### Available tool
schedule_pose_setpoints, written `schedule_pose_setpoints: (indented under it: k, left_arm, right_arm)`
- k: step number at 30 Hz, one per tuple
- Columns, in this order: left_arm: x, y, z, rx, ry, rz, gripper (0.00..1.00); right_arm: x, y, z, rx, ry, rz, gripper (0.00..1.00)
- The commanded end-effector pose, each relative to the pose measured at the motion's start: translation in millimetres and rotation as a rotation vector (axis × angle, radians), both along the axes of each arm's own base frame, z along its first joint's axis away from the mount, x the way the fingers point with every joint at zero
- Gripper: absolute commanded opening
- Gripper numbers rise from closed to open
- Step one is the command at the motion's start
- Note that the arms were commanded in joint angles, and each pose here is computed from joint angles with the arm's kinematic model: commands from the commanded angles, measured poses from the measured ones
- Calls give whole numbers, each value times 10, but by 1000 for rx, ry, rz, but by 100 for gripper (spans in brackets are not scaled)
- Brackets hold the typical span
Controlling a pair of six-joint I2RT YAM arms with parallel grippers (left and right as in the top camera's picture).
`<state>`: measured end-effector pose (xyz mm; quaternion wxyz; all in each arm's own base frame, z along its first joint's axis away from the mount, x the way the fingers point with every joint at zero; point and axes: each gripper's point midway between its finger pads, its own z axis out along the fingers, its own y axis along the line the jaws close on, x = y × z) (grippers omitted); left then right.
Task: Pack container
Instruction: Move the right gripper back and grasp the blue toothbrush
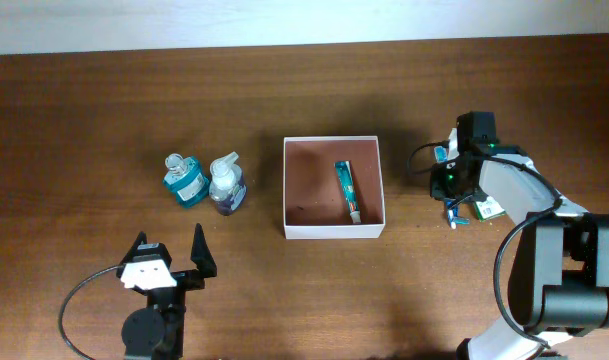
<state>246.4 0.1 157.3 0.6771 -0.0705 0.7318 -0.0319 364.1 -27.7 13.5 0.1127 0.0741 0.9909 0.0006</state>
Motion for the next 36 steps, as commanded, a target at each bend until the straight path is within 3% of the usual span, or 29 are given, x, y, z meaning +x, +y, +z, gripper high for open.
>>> schedule_pose_setpoints:
  k: [1, 6, 33, 36]
  left_arm:
    - [2, 22, -20, 17, 5, 11, 99]
    - [2, 22, -21, 17, 5, 11, 99]
    - [2, 22, -21, 17, 5, 11, 99]
    - [2, 22, -20, 17, 5, 11, 100]
  right_arm:
    - [-50, 32, -69, 5, 23, 13, 22]
    - [-50, 34, -70, 6, 23, 14, 10]
    - [-48, -3, -308, -12, 61, 18, 11]
    - [-49, -3, -326, -12, 64, 18, 5]
